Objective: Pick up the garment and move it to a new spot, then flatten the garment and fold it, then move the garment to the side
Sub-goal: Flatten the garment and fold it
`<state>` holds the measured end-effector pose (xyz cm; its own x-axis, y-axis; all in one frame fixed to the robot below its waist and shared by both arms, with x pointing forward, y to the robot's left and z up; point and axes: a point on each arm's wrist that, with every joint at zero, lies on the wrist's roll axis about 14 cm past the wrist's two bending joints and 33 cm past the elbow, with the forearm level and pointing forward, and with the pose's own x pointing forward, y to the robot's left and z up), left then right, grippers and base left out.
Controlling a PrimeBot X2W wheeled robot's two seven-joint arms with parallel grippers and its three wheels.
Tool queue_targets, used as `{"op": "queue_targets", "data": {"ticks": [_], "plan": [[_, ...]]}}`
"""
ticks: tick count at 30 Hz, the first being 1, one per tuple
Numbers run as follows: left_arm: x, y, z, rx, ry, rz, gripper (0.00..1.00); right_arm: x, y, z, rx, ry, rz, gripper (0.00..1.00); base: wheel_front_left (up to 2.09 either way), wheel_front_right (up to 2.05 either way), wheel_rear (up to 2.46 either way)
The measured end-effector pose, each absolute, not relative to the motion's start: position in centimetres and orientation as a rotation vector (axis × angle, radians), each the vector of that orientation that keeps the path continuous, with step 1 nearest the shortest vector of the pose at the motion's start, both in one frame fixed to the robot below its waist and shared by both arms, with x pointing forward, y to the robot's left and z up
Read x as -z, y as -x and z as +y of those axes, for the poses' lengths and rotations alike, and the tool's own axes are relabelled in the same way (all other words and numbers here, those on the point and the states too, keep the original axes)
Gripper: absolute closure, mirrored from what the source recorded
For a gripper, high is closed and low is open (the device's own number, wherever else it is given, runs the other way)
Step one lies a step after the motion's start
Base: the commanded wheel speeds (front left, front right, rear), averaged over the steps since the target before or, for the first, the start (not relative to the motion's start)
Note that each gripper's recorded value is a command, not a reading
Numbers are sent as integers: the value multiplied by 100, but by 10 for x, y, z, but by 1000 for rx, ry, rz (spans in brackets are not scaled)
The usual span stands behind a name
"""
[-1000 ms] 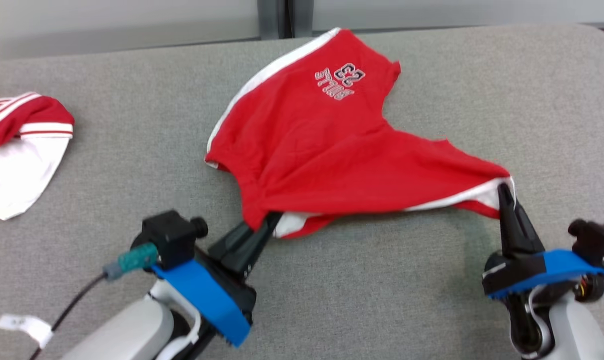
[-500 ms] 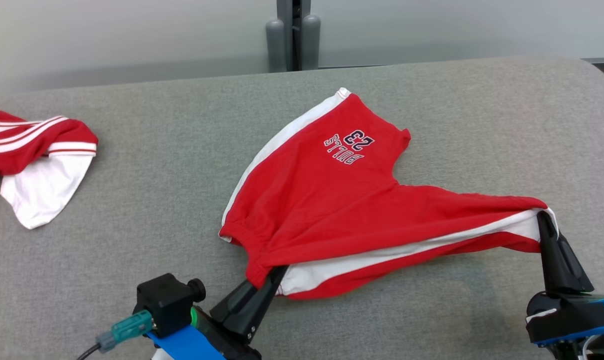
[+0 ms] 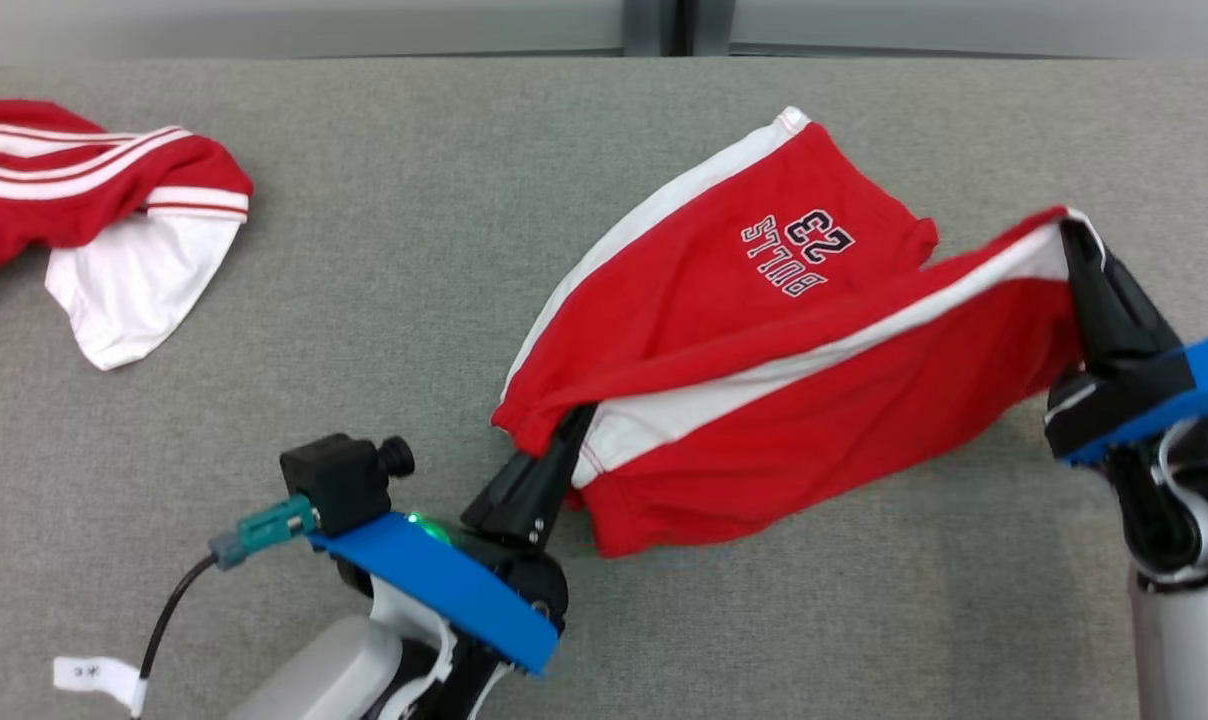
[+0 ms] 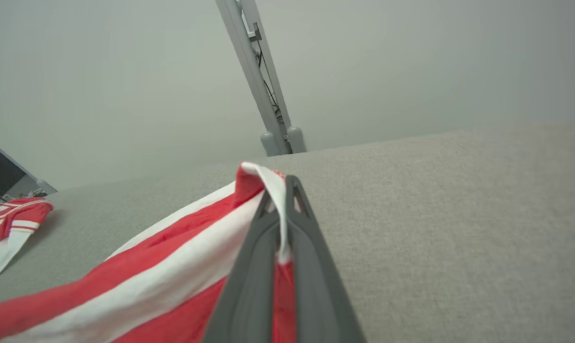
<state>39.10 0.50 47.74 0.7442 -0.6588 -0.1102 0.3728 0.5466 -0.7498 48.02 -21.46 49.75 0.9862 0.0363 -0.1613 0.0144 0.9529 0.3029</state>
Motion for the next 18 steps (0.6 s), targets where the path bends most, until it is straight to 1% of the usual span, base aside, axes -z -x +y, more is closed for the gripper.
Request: {"op": "queue_targets", "data": {"ticks": [2, 6, 9, 14, 18], "plan": [[-474, -406, 9, 592, 812, 410, 100, -495, -504, -208, -46, -254, 199, 100, 0, 0, 0], [-460, -432, 18, 523, 848, 432, 100, -488, -552, -189, -103, -212, 257, 100, 0, 0, 0], [-448, -448, 25, 479, 851, 445, 100, -474, -580, -176, -132, -186, 311, 100, 0, 0, 0], [-427, -463, 39, 406, 847, 470, 100, -446, -613, -159, -148, -166, 385, 100, 0, 0, 0], [-416, -472, 48, 366, 821, 463, 100, -424, -629, -148, -149, -164, 427, 100, 0, 0, 0]]}}
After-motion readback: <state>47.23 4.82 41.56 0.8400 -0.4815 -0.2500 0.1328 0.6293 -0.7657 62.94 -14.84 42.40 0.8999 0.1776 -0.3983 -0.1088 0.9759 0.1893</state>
